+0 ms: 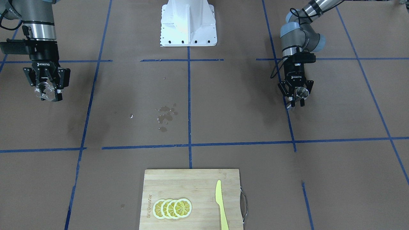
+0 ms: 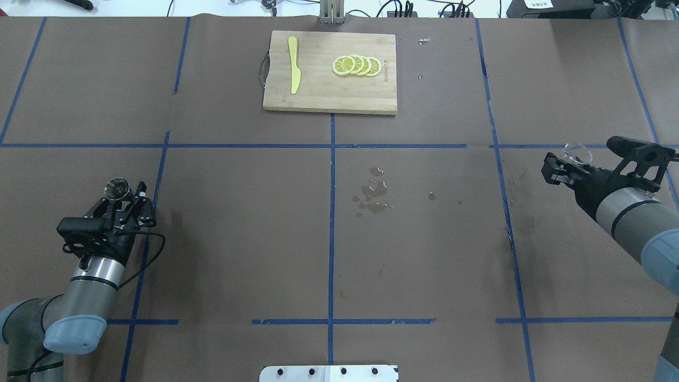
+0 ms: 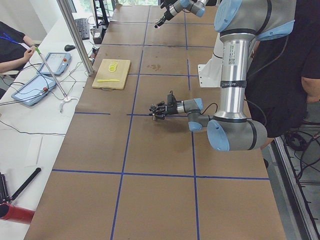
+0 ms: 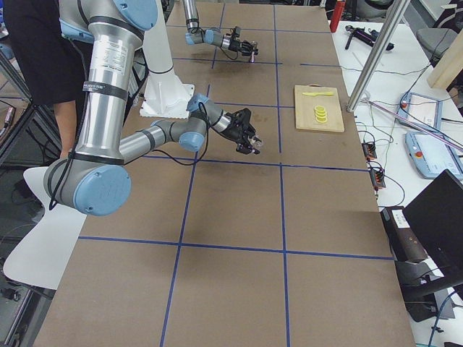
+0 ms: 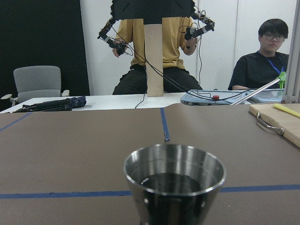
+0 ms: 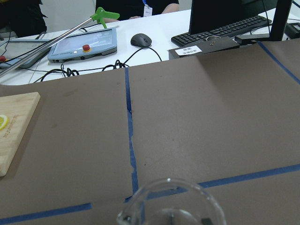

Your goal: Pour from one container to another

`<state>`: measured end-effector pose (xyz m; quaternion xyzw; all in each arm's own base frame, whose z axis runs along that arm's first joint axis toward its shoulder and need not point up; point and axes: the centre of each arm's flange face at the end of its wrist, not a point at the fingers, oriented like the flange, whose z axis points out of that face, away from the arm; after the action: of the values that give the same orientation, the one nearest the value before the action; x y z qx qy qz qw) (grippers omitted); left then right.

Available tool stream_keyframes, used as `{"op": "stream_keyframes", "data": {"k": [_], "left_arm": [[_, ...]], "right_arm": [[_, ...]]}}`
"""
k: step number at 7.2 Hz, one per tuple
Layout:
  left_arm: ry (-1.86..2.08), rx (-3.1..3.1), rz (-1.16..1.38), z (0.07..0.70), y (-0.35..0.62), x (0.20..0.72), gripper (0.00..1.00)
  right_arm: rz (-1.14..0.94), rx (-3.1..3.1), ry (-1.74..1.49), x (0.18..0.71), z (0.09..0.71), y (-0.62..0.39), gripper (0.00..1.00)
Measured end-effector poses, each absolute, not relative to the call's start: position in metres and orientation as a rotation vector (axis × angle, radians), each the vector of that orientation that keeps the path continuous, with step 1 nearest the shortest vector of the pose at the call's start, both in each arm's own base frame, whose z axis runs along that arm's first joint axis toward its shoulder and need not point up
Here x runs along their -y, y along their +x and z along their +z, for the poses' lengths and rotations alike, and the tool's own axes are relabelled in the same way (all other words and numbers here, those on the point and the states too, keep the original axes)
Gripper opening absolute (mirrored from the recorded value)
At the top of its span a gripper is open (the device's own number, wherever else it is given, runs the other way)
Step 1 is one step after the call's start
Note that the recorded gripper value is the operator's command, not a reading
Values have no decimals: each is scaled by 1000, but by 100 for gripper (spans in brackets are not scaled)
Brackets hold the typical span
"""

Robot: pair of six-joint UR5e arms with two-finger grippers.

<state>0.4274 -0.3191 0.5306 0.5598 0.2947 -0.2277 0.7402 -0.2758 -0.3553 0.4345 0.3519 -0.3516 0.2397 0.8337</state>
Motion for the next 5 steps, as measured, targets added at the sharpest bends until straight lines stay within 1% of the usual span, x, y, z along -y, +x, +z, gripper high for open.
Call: {"op": "stream_keyframes", "data": {"k": [1, 5], "left_arm": [[1228, -648, -500, 531, 426, 319, 100], [1156, -727, -470, 518, 419, 314, 100]], "right_arm": [[508, 744, 747, 355, 434, -276, 0], [498, 733, 779, 346, 436, -289, 0]]}}
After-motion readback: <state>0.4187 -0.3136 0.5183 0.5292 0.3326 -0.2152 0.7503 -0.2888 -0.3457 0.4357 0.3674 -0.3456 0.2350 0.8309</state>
